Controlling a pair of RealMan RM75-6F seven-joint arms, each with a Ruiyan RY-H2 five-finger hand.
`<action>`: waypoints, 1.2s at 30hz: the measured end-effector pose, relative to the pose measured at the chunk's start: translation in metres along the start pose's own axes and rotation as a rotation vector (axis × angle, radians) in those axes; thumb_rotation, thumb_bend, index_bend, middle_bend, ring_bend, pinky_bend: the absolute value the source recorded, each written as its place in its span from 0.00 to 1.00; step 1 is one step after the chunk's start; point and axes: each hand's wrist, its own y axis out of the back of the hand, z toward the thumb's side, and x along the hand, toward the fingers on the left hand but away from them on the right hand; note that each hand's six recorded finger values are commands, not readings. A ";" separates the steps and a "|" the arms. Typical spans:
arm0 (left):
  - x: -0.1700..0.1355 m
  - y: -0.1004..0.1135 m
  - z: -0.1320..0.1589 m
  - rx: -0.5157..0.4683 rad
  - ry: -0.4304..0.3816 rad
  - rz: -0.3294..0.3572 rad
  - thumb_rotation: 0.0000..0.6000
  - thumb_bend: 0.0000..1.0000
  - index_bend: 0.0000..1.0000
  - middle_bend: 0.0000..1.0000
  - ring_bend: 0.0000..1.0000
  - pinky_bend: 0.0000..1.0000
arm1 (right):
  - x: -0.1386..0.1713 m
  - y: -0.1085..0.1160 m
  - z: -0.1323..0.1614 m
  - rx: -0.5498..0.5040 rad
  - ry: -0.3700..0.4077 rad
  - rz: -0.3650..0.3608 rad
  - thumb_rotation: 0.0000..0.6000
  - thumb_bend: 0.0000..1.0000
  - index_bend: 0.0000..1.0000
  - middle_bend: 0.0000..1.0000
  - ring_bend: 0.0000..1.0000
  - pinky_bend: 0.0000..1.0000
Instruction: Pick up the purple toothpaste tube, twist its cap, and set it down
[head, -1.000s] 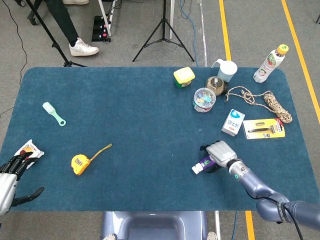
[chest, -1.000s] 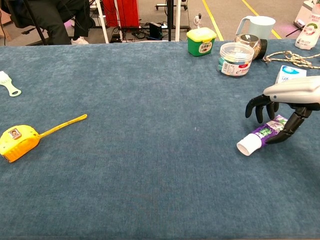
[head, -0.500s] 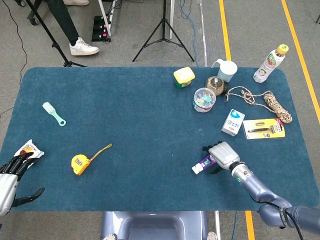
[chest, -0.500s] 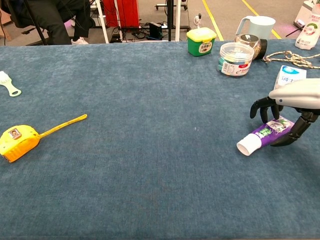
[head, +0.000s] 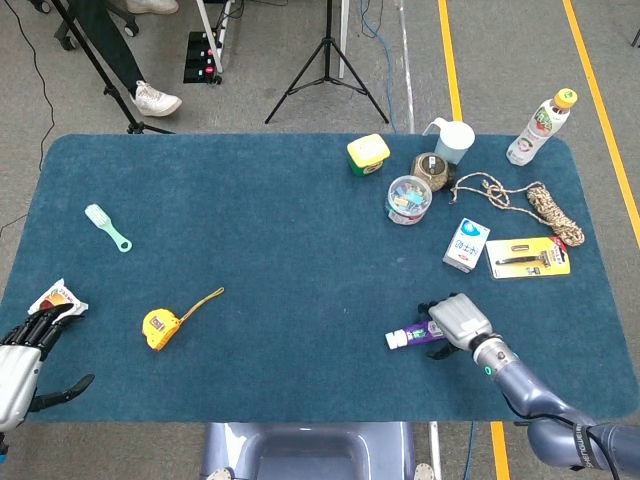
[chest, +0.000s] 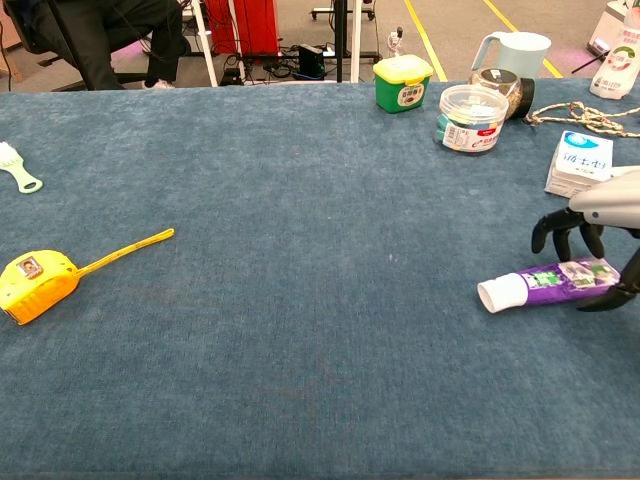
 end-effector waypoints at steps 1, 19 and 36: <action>0.000 0.000 0.000 -0.001 -0.001 -0.001 0.88 0.15 0.21 0.17 0.14 0.28 | 0.002 0.000 0.000 -0.005 -0.002 0.004 0.60 0.28 0.22 0.35 0.44 0.27; -0.002 0.002 -0.004 -0.001 0.004 0.003 0.88 0.15 0.21 0.17 0.14 0.28 | 0.006 -0.002 0.005 -0.015 -0.037 -0.136 0.66 0.28 0.37 0.41 0.42 0.32; -0.006 0.004 -0.010 -0.001 0.012 0.007 0.88 0.15 0.21 0.17 0.14 0.27 | -0.002 -0.015 0.019 -0.038 -0.056 -0.186 0.66 0.28 0.37 0.41 0.44 0.34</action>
